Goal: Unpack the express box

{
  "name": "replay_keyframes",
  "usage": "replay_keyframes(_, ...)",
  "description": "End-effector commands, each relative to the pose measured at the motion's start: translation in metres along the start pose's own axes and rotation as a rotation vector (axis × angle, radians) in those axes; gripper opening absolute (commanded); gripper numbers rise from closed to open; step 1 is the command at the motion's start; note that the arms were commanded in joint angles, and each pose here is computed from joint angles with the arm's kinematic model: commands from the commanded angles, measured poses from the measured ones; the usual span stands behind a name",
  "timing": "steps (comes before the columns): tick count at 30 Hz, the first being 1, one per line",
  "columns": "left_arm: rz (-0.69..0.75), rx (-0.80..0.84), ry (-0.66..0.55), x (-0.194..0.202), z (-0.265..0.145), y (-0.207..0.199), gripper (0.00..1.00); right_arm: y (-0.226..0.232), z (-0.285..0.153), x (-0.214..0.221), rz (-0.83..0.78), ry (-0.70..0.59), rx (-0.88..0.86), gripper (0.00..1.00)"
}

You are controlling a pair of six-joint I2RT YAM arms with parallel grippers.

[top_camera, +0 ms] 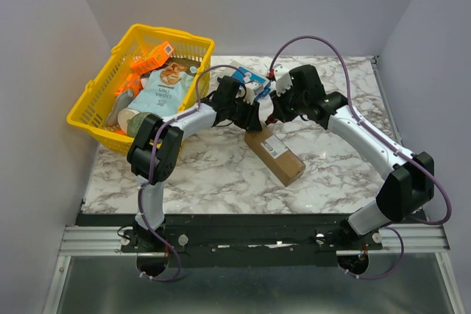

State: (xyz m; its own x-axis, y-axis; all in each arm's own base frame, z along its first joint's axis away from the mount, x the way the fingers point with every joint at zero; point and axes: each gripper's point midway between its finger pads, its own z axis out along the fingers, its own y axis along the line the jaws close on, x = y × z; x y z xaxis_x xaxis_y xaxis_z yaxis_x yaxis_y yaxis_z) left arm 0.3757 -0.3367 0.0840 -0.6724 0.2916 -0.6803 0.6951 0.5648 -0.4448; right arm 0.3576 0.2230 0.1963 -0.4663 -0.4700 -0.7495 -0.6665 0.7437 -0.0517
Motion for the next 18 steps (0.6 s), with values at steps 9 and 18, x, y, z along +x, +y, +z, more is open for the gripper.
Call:
replay_keyframes(9, -0.075, -0.123, 0.264, 0.094, 0.014, 0.037, 0.38, 0.001, -0.02, -0.022, -0.024, -0.051, 0.006, 0.0)
replay_keyframes(18, -0.074, -0.123, 0.265, 0.094, 0.015, 0.038, 0.38, 0.006, -0.022, -0.025, -0.016, -0.055, -0.016, 0.0)
